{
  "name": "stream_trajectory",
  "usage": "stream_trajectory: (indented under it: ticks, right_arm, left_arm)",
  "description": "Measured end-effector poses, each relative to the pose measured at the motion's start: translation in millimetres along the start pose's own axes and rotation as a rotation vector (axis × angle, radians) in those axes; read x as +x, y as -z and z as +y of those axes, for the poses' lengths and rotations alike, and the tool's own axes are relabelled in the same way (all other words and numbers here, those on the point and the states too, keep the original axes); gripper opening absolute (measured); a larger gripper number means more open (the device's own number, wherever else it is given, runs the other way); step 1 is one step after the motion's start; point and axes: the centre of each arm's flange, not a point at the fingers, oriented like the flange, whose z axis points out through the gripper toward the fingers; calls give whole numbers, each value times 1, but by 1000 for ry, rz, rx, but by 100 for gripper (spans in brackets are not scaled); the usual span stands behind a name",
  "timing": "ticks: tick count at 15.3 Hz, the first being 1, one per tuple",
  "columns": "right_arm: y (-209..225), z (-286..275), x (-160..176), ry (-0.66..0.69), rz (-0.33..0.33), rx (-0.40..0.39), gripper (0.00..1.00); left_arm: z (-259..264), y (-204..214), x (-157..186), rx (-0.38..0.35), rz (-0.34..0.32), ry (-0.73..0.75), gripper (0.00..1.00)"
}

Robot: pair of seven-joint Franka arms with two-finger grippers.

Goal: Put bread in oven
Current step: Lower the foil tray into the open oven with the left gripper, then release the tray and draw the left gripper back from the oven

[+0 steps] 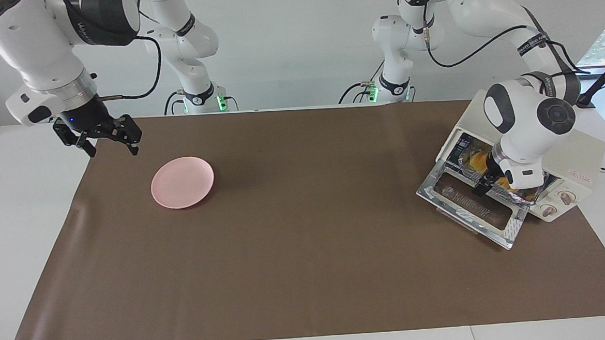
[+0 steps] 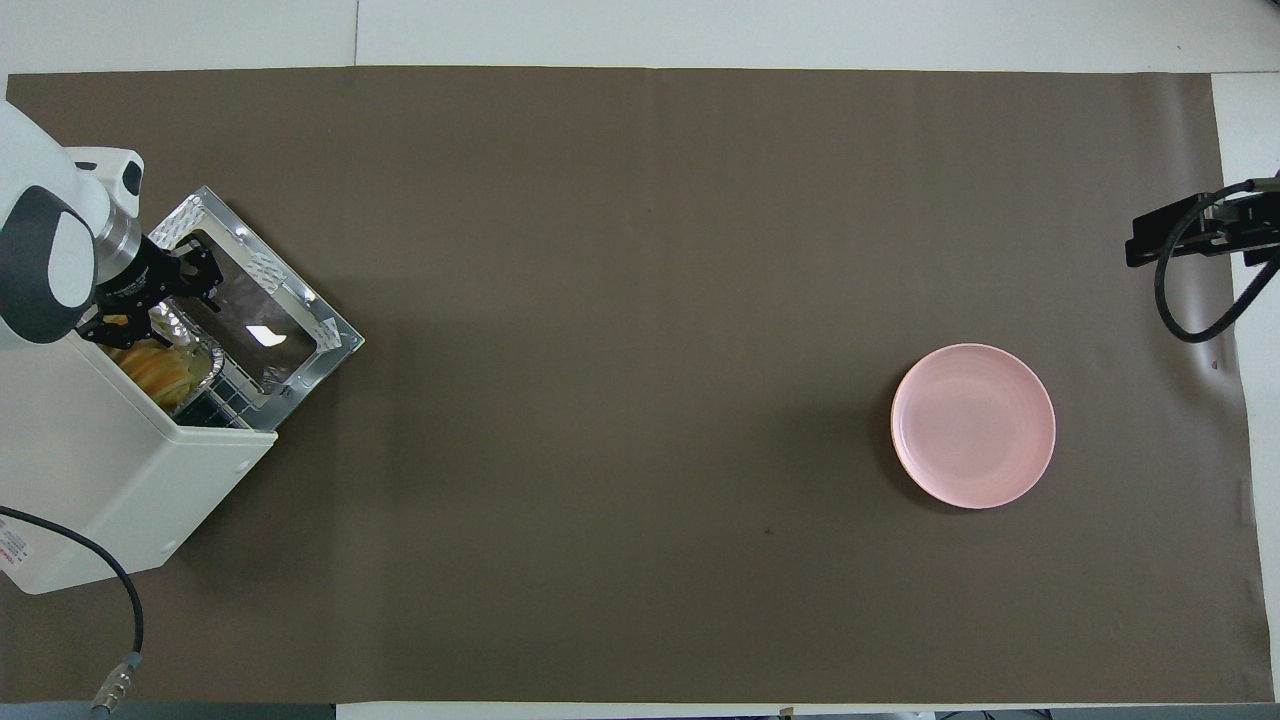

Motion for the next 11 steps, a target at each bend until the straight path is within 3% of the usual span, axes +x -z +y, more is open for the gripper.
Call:
stream_trajectory:
  ticks: [11]
  right_arm:
    - [0, 0, 0, 0, 0, 0, 100]
  left_arm:
    - [28, 50, -17, -37, 81, -114, 100]
